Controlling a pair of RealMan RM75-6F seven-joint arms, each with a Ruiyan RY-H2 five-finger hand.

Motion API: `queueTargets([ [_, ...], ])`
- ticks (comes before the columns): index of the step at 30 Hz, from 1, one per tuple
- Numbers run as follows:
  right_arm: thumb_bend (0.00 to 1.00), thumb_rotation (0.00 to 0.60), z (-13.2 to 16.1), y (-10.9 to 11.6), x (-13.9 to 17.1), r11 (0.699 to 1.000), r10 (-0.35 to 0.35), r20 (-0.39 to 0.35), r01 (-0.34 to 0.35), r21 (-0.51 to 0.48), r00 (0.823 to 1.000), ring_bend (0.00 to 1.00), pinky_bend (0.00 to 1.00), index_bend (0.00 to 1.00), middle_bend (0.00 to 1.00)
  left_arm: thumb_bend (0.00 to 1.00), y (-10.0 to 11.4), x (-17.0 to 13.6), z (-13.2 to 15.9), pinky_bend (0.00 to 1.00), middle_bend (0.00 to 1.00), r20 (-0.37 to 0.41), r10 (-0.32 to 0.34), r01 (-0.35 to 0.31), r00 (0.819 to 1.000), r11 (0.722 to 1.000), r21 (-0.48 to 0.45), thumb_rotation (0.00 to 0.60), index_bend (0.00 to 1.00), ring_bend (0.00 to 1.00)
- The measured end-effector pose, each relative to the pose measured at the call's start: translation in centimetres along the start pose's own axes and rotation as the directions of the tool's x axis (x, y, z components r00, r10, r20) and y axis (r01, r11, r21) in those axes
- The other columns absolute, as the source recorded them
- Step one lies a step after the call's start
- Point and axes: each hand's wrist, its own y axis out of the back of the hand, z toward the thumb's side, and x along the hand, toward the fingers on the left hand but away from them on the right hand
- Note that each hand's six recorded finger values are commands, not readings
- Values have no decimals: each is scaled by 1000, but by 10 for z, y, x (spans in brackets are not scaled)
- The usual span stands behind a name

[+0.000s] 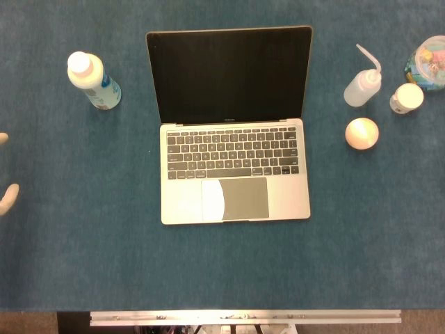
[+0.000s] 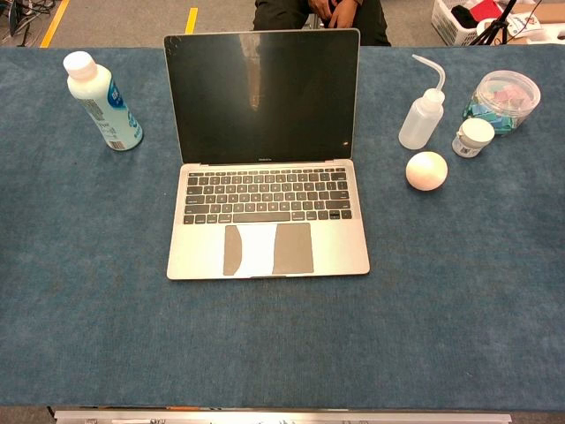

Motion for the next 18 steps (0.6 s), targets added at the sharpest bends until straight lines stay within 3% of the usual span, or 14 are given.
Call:
queueTargets([
  [8,220,600,6,0,-4,1000,16,-20,-16,-10,1000,27,31,61,178,246,-1,-1,0,82,159,0,-3,3,1000,1000,0,600,226,93],
  [18,214,600,29,4,-35,998,54,-100,-58,-33,994,28,31,61,178,246,0,-4,-3,82,160,-3,-2,2,1000,1000,-7,600,226,93],
])
